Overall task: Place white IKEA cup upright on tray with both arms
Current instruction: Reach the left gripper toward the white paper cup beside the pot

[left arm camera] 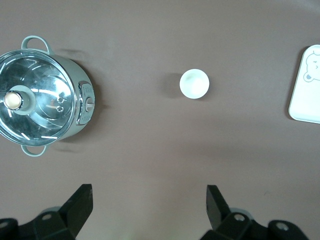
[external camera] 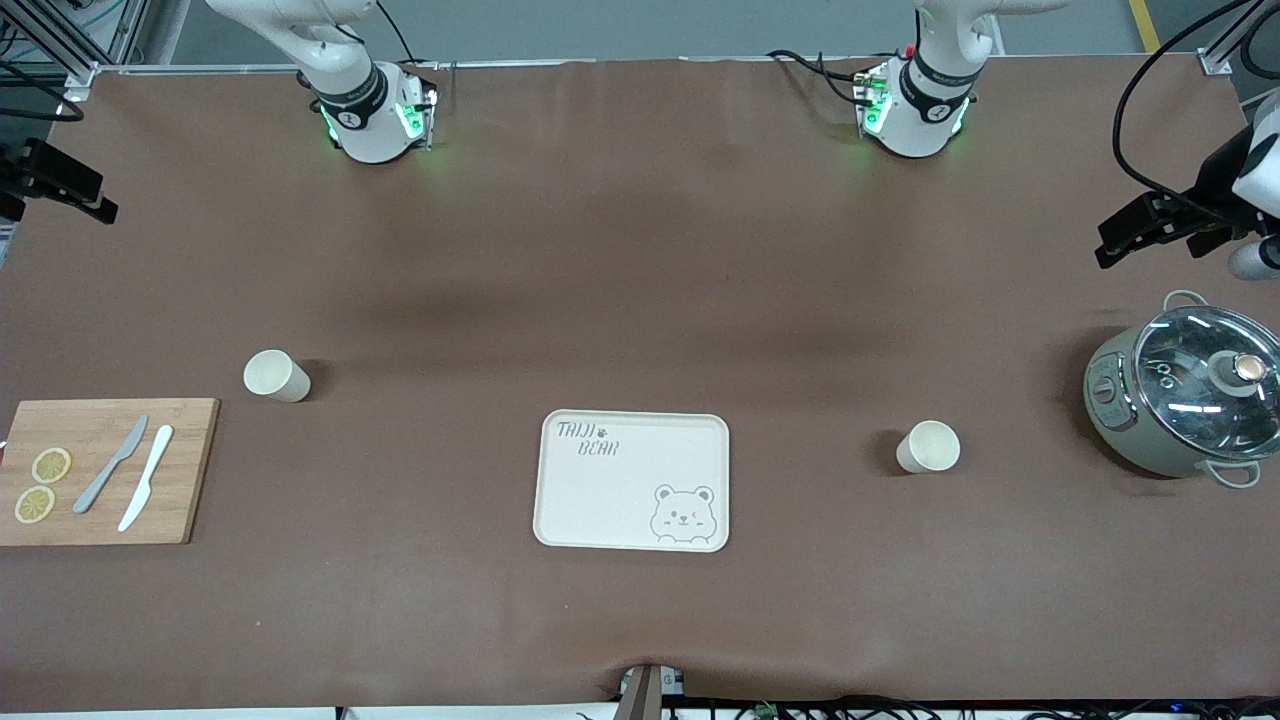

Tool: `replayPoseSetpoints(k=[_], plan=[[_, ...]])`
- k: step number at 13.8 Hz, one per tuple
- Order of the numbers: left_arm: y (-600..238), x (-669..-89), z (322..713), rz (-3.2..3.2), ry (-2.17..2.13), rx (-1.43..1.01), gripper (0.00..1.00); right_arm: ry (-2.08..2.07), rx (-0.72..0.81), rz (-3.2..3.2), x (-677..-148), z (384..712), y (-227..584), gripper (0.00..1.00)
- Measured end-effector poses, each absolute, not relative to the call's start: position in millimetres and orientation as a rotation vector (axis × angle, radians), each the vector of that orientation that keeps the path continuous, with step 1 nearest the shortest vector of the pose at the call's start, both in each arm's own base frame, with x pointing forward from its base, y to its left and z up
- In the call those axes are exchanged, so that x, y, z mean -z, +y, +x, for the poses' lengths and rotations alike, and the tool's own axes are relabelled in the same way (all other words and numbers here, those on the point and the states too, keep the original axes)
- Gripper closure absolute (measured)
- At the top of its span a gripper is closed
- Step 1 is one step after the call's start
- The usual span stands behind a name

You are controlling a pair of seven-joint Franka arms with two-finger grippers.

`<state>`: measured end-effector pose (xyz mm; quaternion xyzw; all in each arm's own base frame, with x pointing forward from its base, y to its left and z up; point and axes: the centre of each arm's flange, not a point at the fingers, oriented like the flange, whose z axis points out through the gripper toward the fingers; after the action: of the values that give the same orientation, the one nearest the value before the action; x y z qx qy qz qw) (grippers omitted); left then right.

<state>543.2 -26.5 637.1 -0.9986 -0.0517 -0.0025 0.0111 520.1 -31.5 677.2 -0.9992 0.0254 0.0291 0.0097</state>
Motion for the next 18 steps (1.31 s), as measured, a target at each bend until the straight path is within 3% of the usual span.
replayPoseSetpoints(k=[8,18], plan=[[-22.4,-626.1,556.7,-3.117,-0.133,-0.018,0.00,0.123,-0.091,-3.117,-677.1,518.9,-46.5,0.00],[13.0,-501.8,609.1,-3.121,-0.219,-0.127,0.00,0.169,-0.097,-3.112,-675.6,517.3,-62.3,0.00]])
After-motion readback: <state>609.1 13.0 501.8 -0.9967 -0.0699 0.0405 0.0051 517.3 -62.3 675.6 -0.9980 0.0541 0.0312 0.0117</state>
